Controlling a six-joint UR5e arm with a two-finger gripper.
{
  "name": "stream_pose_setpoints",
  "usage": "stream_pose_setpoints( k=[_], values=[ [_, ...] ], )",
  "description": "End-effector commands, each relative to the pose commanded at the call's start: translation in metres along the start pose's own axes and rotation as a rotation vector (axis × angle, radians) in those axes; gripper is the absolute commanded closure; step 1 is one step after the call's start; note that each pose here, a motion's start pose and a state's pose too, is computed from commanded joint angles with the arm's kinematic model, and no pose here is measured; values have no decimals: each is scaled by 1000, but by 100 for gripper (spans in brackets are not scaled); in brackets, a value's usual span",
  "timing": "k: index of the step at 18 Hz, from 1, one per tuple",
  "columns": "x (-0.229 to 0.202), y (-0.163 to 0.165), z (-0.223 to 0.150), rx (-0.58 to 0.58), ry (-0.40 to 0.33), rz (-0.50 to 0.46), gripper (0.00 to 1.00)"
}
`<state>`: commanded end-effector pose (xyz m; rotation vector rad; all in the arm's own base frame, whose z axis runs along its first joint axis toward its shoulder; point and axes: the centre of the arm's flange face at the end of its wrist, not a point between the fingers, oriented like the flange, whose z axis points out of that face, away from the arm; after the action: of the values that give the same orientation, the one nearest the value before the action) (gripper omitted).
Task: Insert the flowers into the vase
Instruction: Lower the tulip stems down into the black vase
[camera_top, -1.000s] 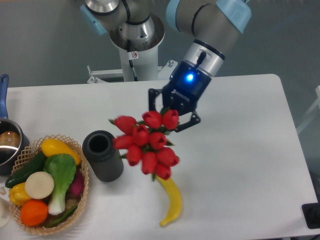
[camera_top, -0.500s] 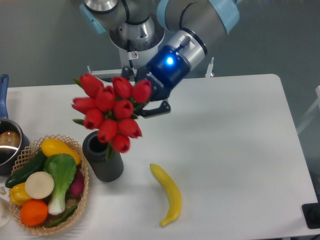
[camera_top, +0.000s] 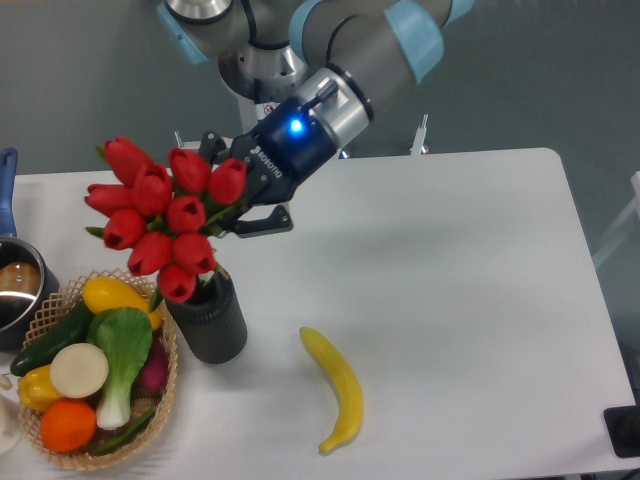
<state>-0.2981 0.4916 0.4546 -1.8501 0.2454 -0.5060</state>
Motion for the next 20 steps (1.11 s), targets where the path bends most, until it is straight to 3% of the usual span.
stream_pose_setpoints(
  k=[8, 13, 20],
  values=[
    [-8, 21, 8, -22, 3, -14, 100],
    [-19, 54, 37, -51, 47, -15, 98],
    [-7, 85, 41, -61, 62, -29, 93]
  ],
)
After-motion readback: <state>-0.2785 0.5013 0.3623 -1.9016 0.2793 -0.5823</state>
